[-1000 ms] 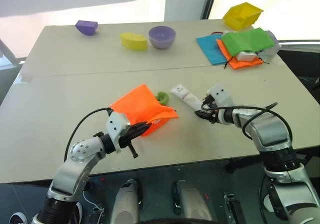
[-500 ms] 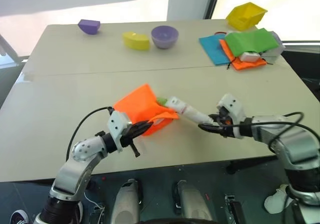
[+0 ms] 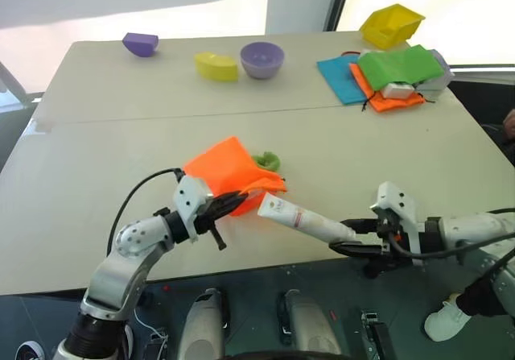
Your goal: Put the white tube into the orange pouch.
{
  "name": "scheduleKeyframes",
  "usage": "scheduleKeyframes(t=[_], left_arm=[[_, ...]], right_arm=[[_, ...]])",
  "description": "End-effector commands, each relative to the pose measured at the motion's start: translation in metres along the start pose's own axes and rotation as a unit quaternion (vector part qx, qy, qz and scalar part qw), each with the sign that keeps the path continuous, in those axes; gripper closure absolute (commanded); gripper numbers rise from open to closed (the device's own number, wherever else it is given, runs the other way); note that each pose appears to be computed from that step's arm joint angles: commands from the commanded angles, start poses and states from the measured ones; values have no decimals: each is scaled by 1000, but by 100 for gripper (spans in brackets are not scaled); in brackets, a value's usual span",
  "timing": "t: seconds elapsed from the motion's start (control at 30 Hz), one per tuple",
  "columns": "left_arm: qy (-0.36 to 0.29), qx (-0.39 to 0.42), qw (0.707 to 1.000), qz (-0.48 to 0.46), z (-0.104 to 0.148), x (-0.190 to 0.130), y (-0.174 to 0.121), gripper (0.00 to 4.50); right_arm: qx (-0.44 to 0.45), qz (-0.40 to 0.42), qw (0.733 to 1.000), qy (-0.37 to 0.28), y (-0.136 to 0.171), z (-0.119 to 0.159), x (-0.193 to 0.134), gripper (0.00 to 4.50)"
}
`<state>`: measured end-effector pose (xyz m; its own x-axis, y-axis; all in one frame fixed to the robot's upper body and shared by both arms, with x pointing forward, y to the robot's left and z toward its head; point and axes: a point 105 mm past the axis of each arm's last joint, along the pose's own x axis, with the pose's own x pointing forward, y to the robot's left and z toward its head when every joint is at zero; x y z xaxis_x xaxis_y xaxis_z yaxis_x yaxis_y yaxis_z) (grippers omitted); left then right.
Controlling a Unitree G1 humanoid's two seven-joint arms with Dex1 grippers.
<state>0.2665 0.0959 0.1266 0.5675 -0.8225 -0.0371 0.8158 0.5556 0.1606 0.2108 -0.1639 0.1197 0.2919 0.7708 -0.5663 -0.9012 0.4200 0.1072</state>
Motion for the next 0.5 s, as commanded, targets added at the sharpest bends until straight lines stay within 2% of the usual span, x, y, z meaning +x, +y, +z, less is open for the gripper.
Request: scheduleKeyframes(t=[0.03, 0.2, 0.27, 0.5], left_arm=[[-17, 18, 1000, -6, 11, 0, -2, 450], [-1, 23, 1000, -21, 6, -1, -8, 450], [2, 18, 1000, -22, 5, -3, -9, 450], [-5, 15, 1000, -11, 6, -2, -9, 450]], right_arm=[[-36, -14, 999, -27, 0, 12, 21, 269], [-48, -69, 996, -27, -21, 17, 44, 269], [-69, -75, 994, -48, -25, 26, 47, 269], [-88, -68, 993, -41, -21, 29, 69, 269]])
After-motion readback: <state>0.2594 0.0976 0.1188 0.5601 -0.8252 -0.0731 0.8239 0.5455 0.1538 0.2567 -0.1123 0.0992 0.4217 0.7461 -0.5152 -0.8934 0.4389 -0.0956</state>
